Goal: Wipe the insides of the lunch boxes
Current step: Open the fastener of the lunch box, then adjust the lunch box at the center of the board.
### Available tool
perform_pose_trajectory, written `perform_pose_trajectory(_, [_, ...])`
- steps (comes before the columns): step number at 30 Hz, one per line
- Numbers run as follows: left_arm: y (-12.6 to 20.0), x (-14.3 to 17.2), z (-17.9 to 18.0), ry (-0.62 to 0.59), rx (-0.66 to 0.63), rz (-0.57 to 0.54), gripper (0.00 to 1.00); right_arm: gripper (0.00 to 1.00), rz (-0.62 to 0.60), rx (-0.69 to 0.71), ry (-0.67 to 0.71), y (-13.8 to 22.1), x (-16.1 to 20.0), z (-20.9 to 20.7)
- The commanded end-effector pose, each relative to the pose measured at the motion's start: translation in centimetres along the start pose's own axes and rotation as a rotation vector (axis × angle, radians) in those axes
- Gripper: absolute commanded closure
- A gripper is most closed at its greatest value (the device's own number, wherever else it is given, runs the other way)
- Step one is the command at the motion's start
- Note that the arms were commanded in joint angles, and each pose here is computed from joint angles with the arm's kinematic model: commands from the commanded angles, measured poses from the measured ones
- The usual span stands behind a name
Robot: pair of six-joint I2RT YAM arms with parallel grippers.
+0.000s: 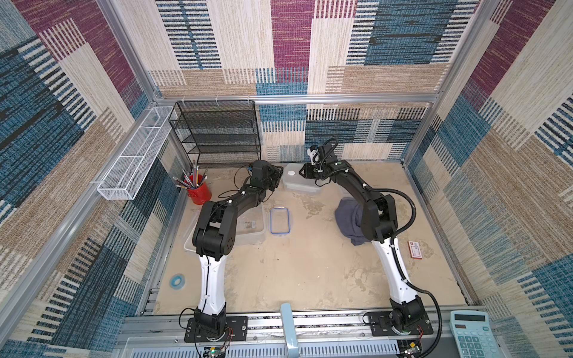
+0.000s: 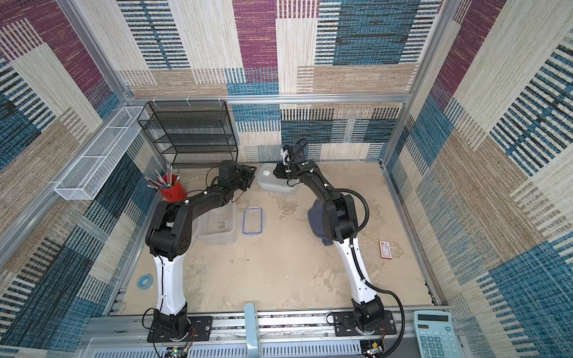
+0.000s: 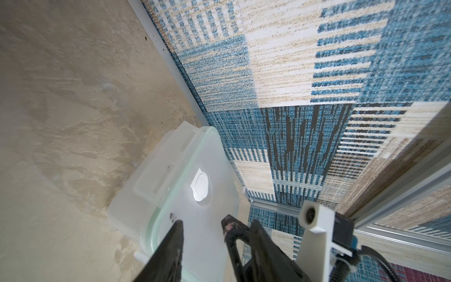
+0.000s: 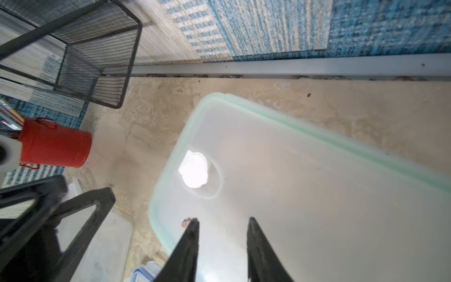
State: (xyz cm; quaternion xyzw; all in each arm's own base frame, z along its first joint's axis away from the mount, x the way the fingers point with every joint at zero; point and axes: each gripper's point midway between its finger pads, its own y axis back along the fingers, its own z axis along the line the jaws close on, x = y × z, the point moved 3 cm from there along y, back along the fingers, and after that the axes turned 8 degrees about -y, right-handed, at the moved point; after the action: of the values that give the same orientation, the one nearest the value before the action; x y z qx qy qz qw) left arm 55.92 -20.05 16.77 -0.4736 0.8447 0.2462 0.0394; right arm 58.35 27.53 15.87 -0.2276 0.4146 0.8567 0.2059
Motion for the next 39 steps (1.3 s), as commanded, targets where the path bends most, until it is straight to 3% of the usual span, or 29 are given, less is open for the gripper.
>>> perform_pose_trajectory(1, [0.6,0.9,0.3,-0.066,-0.065,0.082,0.53,0.58,0.015,-0.047,0.003,1.1,-1.0,0.7])
perform_pose_trajectory(9, [1.2,4.8,0.1,-0.161,-0.124,0.323,0.5,0.17,-0.075,-0.096,-0.007,2.0,-4.8,-3.7])
perform_pose_trajectory(16, [1.2,7.9,0.6,-0.195,-0.149,0.46,0.45,0.06,-0.117,-0.201,0.001,1.2,-6.2,-5.8])
perform_pose_trajectory(26, [-1.2,9.6,1.4,-0.194,-0.143,0.544,0.44,0.0,-0.166,-0.243,0.035,0.3,-7.0,-7.0])
perform_pose_trajectory(32, [-2.3,9.6,2.2,-0.204,-0.158,0.551,0.44,0.1,-0.099,-0.274,0.008,-0.8,-5.3,-7.5])
perform_pose_trajectory(39, [-3.5,8.2,3.0,-0.214,-0.182,0.555,0.45,0.14,-0.007,-0.249,0.015,-0.8,-3.0,-6.9])
